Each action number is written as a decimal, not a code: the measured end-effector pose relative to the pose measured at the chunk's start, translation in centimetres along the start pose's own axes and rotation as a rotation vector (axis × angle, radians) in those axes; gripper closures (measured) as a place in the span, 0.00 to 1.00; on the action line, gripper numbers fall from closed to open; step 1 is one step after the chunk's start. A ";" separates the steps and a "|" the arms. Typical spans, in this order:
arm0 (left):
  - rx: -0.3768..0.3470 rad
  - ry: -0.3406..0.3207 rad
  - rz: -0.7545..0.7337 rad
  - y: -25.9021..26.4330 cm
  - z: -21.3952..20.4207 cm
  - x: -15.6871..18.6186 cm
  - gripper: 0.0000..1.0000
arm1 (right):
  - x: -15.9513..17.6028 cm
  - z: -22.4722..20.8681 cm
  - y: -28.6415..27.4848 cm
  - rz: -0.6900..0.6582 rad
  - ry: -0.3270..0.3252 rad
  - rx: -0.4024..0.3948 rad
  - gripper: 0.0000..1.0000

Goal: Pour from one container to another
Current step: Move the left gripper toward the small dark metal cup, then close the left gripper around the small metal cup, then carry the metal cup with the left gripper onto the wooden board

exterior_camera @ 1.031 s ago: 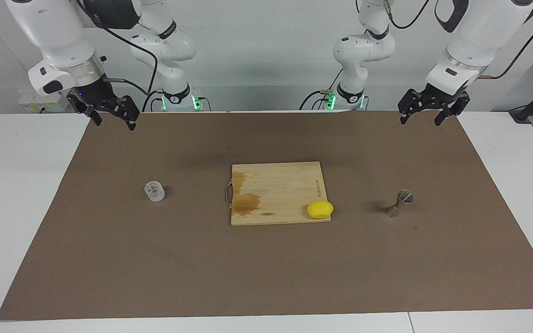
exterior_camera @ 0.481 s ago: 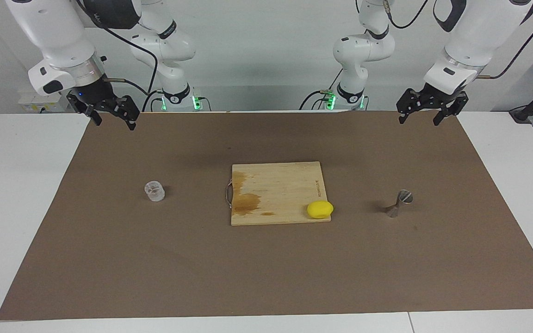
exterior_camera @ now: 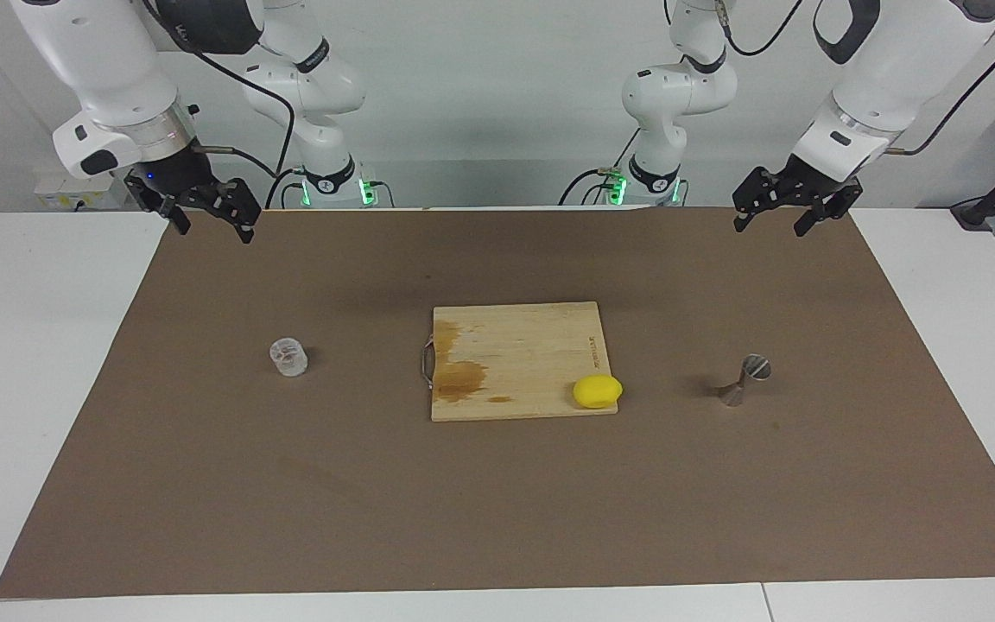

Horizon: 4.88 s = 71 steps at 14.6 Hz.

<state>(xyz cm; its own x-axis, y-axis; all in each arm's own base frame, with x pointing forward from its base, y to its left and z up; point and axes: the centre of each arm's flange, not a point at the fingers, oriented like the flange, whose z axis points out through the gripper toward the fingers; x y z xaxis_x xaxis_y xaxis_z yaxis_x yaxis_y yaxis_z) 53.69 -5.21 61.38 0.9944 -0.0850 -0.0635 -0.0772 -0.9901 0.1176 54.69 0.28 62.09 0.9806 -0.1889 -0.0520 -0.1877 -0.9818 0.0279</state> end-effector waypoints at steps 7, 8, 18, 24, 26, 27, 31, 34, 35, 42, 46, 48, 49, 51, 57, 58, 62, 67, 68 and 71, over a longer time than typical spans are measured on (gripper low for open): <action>-0.200 -0.127 -0.423 -5.2 4.9 1.3 0.00 | 0.0 0.0 0.0 0.000 0.000 0.000 0.03; -0.240 -0.164 -0.539 -5.7 5.9 1.6 0.00 | 0.0 0.0 0.0 0.000 -0.001 0.000 0.03; -0.805 -0.341 -1.560 -12.6 16.1 3.9 0.00 | 0.0 0.0 0.0 0.000 -0.001 0.000 0.02; -0.986 -0.459 -1.846 -17.1 23.4 2.7 0.00 | 0.0 0.1 0.0 0.000 -0.001 0.000 0.03; -1.022 -0.500 -1.892 -18.1 25.1 2.6 0.00 | 0.0 0.1 0.0 0.000 -0.001 0.000 0.03; -1.045 -0.520 -1.911 -18.3 25.7 2.7 0.00 | 0.0 0.1 0.0 0.000 -0.001 0.000 0.03; -1.102 -0.543 -1.967 -18.3 27.2 2.9 0.00 | 0.0 0.1 0.0 0.000 -0.001 0.000 0.03; -1.126 -0.539 -1.988 -17.9 27.5 3.1 0.00 | 0.0 0.1 0.0 0.000 -0.001 0.000 0.03; -1.133 -0.536 -1.994 -17.8 27.5 3.2 0.00 | 0.0 0.1 0.0 0.000 -0.001 0.000 0.03; -1.148 -0.535 -2.003 -17.8 27.6 3.3 0.22 | 0.0 0.1 0.0 0.000 -0.001 0.000 0.03; -1.148 -0.535 -2.009 -17.8 27.7 3.2 0.24 | 0.0 0.1 0.0 0.000 -0.001 0.000 0.03; -1.147 -0.529 -2.017 -17.9 27.8 3.1 0.24 | 0.0 0.1 0.0 0.000 -0.001 0.000 0.03; -1.146 -0.528 -2.019 -17.9 27.9 3.1 0.25 | 0.0 0.1 0.0 0.000 -0.001 0.000 0.03; -1.146 -0.528 -2.020 -18.0 28.0 3.1 0.34 | 0.0 0.1 0.0 0.000 -0.001 0.000 0.02; -1.156 -0.531 -2.025 -17.9 28.0 3.1 0.48 | 0.0 0.1 0.0 0.000 -0.001 0.000 0.02; -1.157 -0.531 -2.025 -17.9 28.0 3.1 0.50 | 0.0 0.1 0.0 -0.001 -0.002 0.000 0.02; -1.158 -0.543 -2.021 -17.5 28.0 3.2 0.50 | -0.1 0.1 -0.4 -0.007 -0.001 -0.001 0.02; -1.181 -0.643 -1.969 -12.9 26.1 5.2 0.50 | -0.1 0.1 -0.6 -0.011 -0.001 -0.001 0.02; -1.185 -0.683 -1.938 -10.9 25.8 5.7 0.50 | -0.1 0.1 -0.6 -0.012 -0.001 -0.001 0.02; -1.184 -0.794 -1.855 -3.8 25.8 6.3 0.50 | -0.1 0.1 -0.7 -0.012 -0.002 -0.001 0.02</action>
<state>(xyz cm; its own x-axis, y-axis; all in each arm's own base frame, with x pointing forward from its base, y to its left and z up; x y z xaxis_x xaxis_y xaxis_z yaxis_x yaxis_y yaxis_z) 58.41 -4.93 35.00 -0.3050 0.1946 -0.9323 0.8881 0.4115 -0.2047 54.69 0.95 61.98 0.9827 -0.1770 -0.0542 -0.1757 -0.9840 0.0283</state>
